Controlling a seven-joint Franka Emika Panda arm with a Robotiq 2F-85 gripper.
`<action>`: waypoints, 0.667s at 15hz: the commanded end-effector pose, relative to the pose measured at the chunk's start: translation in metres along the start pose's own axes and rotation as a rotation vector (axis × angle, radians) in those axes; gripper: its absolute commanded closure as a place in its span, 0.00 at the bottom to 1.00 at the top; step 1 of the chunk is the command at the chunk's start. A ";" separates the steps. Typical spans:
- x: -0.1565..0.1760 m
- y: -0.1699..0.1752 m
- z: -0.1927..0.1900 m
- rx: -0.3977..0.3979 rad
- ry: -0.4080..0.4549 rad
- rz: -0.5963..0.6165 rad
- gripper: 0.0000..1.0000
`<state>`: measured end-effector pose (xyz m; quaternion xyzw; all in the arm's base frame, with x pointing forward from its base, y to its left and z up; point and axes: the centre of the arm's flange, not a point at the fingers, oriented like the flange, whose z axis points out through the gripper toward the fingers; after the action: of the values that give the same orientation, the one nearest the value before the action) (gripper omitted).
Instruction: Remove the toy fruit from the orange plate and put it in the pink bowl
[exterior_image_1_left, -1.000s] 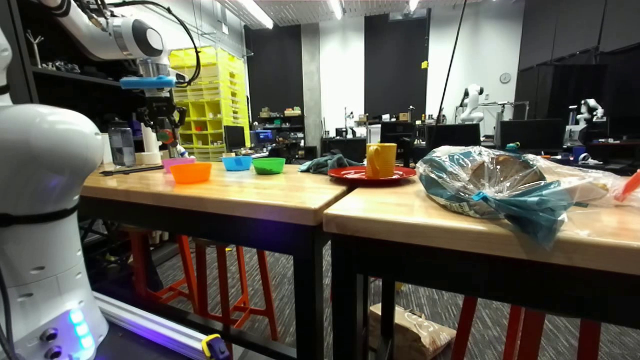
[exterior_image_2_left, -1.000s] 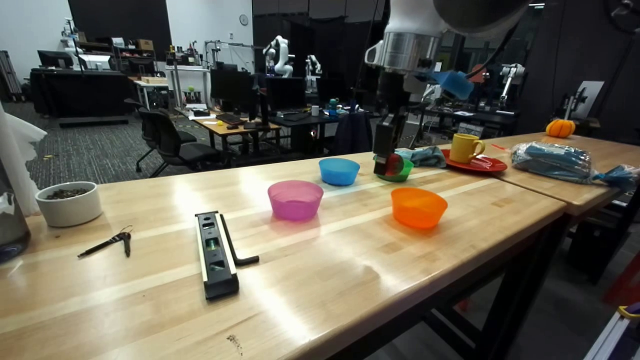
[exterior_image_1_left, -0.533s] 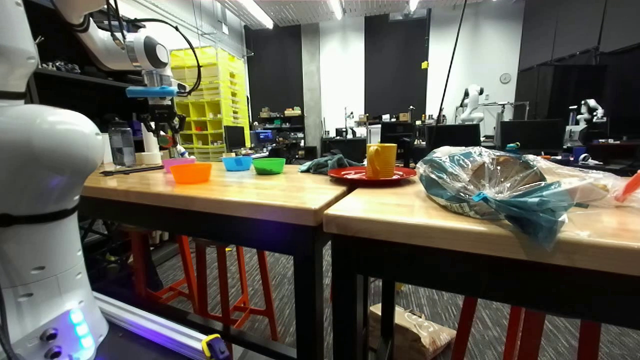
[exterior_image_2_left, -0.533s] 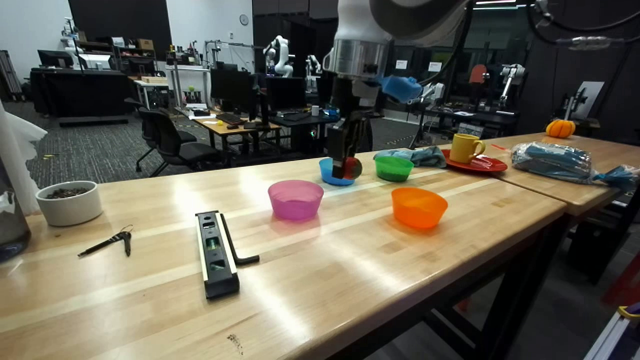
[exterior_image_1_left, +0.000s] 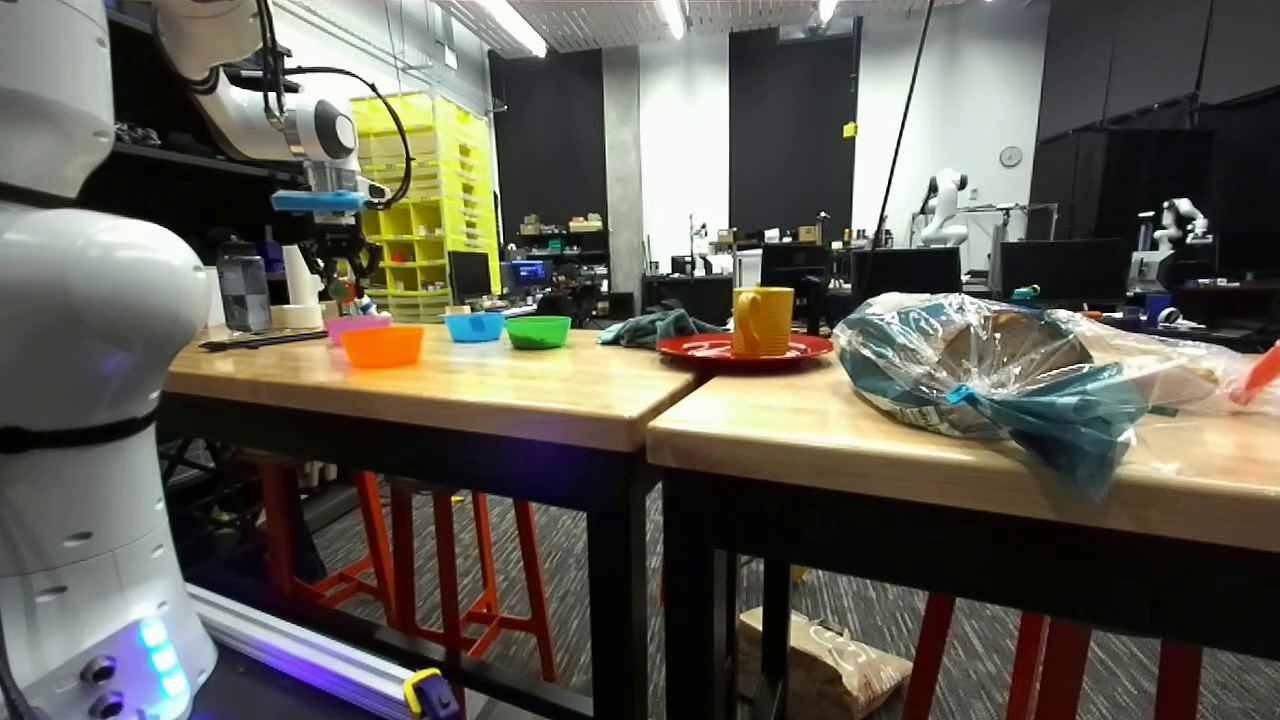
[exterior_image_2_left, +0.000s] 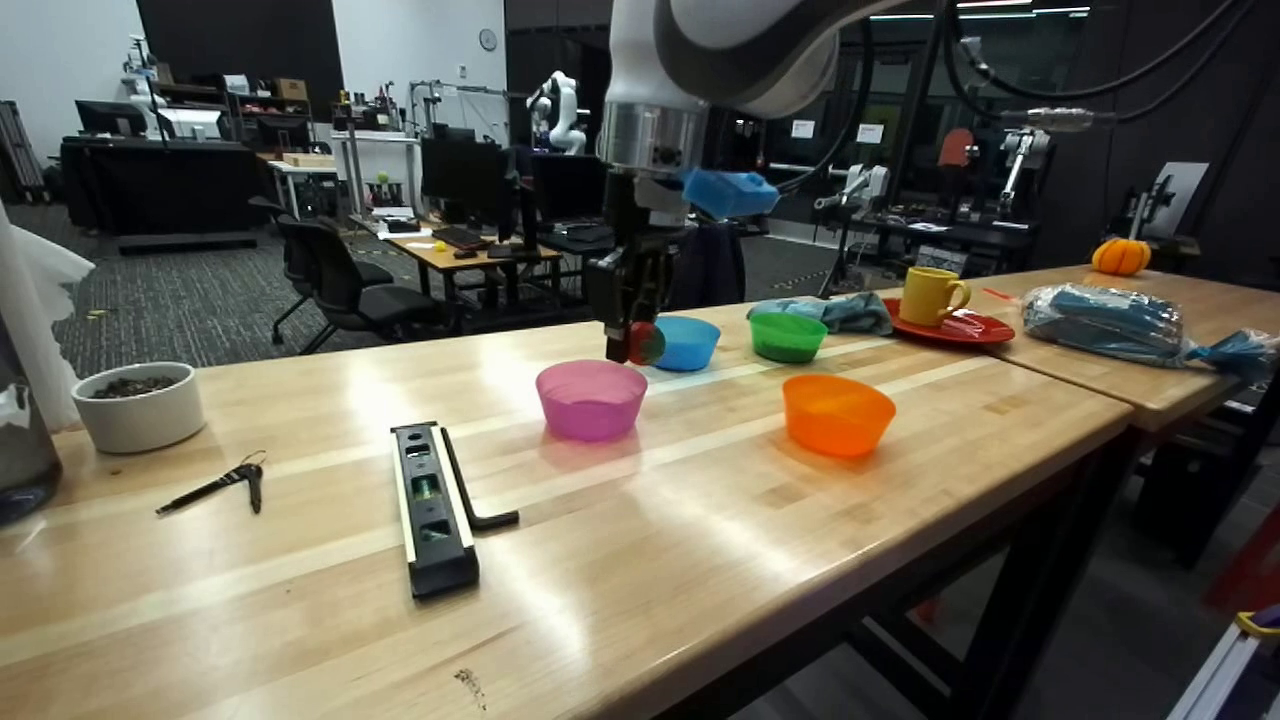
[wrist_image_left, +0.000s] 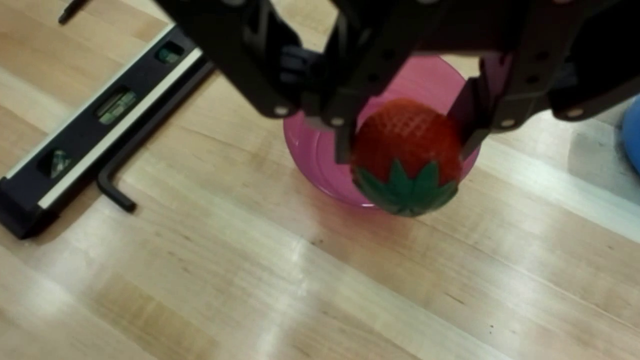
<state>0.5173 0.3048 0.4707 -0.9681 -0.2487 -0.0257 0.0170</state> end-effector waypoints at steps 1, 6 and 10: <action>0.026 -0.008 0.008 -0.020 0.006 -0.001 0.78; 0.042 -0.010 0.027 -0.018 0.022 -0.028 0.78; 0.051 -0.005 0.040 0.000 0.023 -0.026 0.78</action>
<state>0.5496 0.3293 0.4372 -0.9645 -0.2616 -0.0327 0.0173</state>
